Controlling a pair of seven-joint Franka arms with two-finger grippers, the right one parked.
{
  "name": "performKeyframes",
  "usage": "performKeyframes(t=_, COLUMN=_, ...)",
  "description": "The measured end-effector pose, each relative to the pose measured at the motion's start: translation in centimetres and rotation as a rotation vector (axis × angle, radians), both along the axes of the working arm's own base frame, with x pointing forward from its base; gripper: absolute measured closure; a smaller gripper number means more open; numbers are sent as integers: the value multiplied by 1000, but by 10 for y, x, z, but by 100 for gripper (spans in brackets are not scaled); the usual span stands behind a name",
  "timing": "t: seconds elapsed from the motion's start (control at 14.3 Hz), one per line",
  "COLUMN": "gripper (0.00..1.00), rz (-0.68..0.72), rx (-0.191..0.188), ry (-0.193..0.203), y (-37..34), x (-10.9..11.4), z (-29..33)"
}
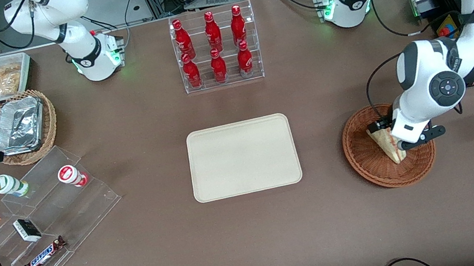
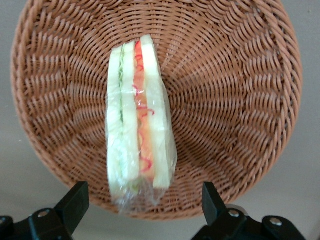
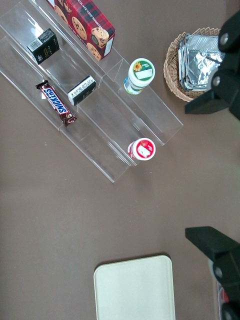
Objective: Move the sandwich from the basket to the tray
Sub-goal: 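Close the left gripper on the sandwich and lift it from the basket, then carry the sandwich with the left gripper over the cream tray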
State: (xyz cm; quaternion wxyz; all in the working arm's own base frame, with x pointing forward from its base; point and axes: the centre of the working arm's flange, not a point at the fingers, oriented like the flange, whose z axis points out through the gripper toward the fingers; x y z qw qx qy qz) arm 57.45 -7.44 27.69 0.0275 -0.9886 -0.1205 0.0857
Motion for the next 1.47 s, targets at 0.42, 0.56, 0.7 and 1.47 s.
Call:
performKeyframes(t=0.42, gripper=0, rz=28, rx=-8, ry=-4, y=0, x=-2, z=-28)
performKeyframes(t=0.56, gripper=2, rz=38, rx=-7, ry=-8, y=5, x=-3, z=-33)
performKeyframes(t=0.7, gripper=14, rz=43, rx=-6, ry=-9, y=8, x=-2, z=-33)
performKeyframes(t=1.47, gripper=85, rz=61, rx=-8, ry=-56, y=7, x=11, z=-13)
